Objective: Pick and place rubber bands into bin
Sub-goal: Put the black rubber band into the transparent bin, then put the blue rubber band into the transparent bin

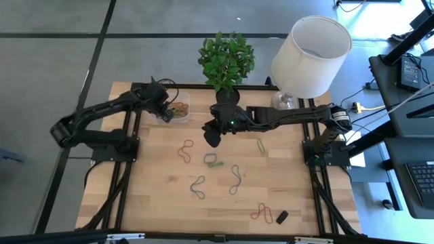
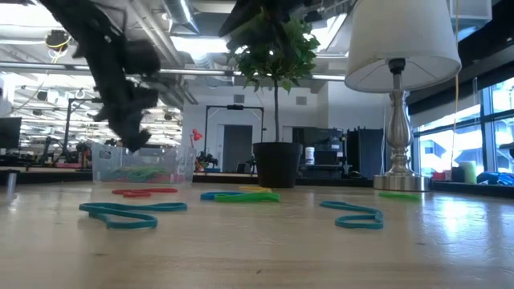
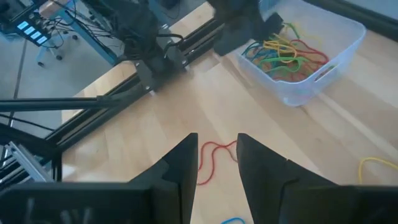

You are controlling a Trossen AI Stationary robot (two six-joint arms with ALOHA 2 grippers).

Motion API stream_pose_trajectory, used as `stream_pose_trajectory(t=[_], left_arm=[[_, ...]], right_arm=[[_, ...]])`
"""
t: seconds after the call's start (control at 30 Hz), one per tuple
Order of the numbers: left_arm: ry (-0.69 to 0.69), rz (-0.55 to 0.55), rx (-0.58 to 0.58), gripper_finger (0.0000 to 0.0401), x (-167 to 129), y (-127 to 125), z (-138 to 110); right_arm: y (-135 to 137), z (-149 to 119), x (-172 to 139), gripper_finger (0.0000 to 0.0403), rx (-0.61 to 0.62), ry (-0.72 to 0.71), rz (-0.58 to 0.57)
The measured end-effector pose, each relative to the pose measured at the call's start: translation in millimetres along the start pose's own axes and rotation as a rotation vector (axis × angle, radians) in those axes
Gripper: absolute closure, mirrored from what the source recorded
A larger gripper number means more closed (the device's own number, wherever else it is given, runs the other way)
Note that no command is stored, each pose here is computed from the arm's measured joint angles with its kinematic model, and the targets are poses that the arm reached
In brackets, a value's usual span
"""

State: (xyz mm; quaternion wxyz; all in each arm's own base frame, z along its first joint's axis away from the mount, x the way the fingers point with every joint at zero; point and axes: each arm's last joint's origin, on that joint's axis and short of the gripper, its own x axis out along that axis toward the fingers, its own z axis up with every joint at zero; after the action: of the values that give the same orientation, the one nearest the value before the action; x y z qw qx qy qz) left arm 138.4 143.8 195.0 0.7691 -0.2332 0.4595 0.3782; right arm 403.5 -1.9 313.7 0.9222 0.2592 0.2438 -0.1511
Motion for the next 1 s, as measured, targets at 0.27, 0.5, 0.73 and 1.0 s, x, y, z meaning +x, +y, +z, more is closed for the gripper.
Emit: stream_pose_trajectory(t=[0.27,0.5,0.73,1.0], left_arm=[[0.126,-0.016,-0.004,0.0369,30,11,15],[0.165,-0.036,0.02,0.0301,38,11,14],[0.082,-0.037,0.079,0.0256,21,10,21],[-0.065,-0.054,0.17,0.028,-27,1,30]], right_arm=[[7,-5,-2,0.0288,0.027,-0.01,-0.01],[12,-9,-3,0.0288,0.035,-0.014,-0.013],[16,-19,-11,0.0301,0.058,0.022,-0.096],[4,-39,-20,0.0394,0.0,0.235,-0.223]])
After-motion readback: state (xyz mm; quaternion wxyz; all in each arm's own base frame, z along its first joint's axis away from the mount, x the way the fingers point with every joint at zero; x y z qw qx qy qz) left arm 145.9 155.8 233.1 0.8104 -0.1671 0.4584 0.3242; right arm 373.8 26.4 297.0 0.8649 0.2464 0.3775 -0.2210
